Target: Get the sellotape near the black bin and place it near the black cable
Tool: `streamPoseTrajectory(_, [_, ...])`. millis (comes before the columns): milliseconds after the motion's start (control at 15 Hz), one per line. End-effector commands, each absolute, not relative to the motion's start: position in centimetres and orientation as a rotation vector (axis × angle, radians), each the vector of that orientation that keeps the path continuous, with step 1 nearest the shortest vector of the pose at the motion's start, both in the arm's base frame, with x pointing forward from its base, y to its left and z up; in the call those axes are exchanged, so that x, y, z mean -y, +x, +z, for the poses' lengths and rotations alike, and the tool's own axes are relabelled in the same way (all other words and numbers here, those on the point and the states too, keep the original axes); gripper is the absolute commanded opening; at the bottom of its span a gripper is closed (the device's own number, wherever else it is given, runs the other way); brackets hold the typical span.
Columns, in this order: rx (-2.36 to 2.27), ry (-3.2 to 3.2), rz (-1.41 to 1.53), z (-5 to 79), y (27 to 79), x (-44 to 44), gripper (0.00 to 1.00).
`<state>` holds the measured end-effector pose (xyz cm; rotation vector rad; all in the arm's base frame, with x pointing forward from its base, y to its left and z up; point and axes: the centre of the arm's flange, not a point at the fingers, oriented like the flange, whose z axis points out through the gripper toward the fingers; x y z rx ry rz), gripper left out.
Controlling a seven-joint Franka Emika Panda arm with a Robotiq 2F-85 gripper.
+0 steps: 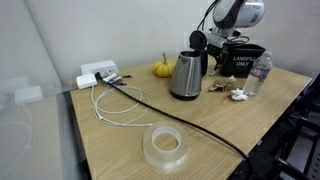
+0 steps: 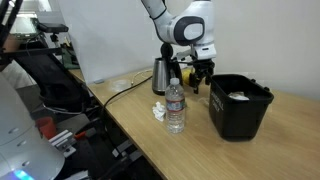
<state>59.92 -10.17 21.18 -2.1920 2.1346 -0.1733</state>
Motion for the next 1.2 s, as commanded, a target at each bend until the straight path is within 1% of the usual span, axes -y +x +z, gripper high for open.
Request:
streamPoseTrajectory(0, [-2.148, -2.177, -0.170, 20.3, 60.7, 10.1, 1.00])
streamPoseTrajectory(667, [-2.163, -2.242, -0.179, 15.7, 60.8, 10.9, 1.00])
streamPoseTrajectory(733, [-2.162, -2.243, -0.185, 15.6, 60.8, 11.0, 0.95])
streamPoseTrajectory(800, [-2.161, -2.244, -0.192, 15.7, 60.8, 11.1, 0.73])
streamPoseTrajectory(933, [-2.161, -2.248, -0.197, 15.7, 60.9, 11.2, 0.68])
streamPoseTrajectory(1000, [-2.161, -2.250, -0.197, 15.7, 60.9, 11.2, 0.62])
streamPoseTrajectory(1067, [-2.161, -2.250, -0.197, 15.6, 60.9, 11.2, 0.53])
streamPoseTrajectory(1133, [-2.161, -2.248, -0.194, 15.6, 61.0, 11.3, 0.47])
